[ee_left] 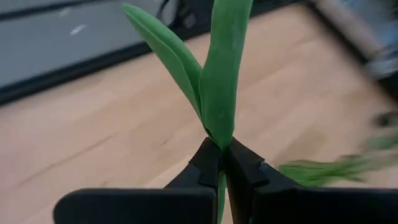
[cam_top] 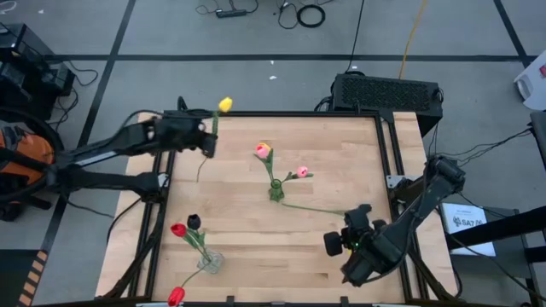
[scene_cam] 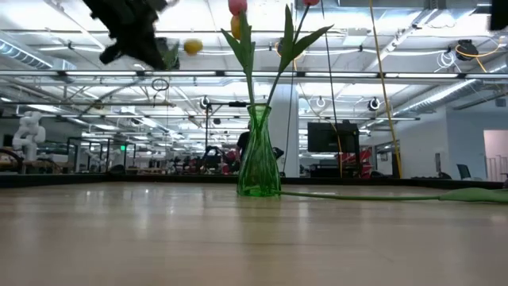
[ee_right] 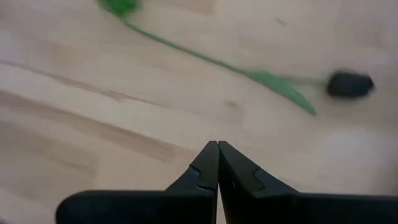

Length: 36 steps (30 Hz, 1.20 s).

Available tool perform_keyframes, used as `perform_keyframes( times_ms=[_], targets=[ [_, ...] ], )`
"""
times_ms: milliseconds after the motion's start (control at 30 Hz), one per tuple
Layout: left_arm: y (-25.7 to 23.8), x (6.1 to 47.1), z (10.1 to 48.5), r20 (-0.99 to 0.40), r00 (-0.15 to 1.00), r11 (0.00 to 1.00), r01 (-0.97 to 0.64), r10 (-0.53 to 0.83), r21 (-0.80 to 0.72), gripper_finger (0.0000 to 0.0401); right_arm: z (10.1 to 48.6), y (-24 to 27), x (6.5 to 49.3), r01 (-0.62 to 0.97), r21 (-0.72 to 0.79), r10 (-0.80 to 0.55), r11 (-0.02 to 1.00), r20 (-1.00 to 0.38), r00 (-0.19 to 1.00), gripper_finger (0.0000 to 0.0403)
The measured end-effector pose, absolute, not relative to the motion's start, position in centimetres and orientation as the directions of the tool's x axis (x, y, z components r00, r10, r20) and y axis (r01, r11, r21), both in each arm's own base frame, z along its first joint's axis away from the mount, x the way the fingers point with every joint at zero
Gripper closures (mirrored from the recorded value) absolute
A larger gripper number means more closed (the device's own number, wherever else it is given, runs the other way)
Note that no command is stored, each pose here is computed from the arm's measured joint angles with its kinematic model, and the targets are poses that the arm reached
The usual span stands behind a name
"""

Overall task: Sort flowers into vase by color
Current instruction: Put the yellow tulip into the green vase

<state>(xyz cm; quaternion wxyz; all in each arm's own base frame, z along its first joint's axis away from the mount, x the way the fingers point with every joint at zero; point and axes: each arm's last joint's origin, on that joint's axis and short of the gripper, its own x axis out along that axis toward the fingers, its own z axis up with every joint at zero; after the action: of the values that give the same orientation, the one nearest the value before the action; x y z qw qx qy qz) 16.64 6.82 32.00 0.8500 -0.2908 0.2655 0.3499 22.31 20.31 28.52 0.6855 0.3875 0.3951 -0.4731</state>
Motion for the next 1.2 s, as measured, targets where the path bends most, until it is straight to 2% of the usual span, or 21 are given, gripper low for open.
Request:
perform_keyframes(
  times_ms=[100,233,333,433,667,833,933,1067,1200],
  targets=[
    [5.9,15.4,33.9,-0.536,0.734,0.659,-0.650,0.417,-0.378,0.0390,26.0,20.4,22.0,0.960,0.164,-0.282,0.228,-0.932,0.226,0.0403],
    [4.4,15.1,36.6,-0.298,0.880,0.767,-0.470,0.369,-0.437,0.0390,22.3,19.7,21.2,0.919,0.305,-0.186,0.251,-0.916,0.355,0.0403],
    [3.3,15.6,38.3,-0.122,0.937,0.823,-0.345,0.326,-0.451,0.0390,19.7,18.4,20.0,0.885,0.406,-0.127,0.228,-0.889,0.441,0.0403],
    [2.1,16.5,39.2,-0.020,0.955,0.843,-0.271,0.296,-0.465,0.0390,17.5,17.0,18.5,0.848,0.483,-0.060,0.217,-0.860,0.506,0.0403],
    [-2.9,20.6,39.2,0.091,0.968,0.873,-0.170,0.236,-0.457,0.0391,15.8,14.2,15.6,0.764,0.571,0.052,0.301,-0.810,0.584,0.0403],
    [-6.0,24.3,37.5,0.097,0.946,0.895,-0.256,0.310,-0.365,0.0391,16.1,12.6,14.2,0.709,0.597,0.084,0.376,-0.784,0.616,0.0403],
    [-6.8,26.0,36.0,0.070,0.928,0.876,-0.317,0.365,-0.363,0.0391,16.3,11.9,13.5,0.681,0.594,0.089,0.429,-0.778,0.622,0.0403],
    [-7.6,28.6,34.0,0.059,0.926,0.873,-0.330,0.374,-0.358,0.0391,16.4,11.2,12.7,0.653,0.583,0.092,0.484,-0.775,0.625,0.0403],
    [-8.3,30.9,32.1,0.089,0.920,0.908,-0.355,0.382,-0.221,0.0391,16.5,10.6,12.2,0.641,0.566,0.086,0.519,-0.781,0.619,0.0403]
  ],
)
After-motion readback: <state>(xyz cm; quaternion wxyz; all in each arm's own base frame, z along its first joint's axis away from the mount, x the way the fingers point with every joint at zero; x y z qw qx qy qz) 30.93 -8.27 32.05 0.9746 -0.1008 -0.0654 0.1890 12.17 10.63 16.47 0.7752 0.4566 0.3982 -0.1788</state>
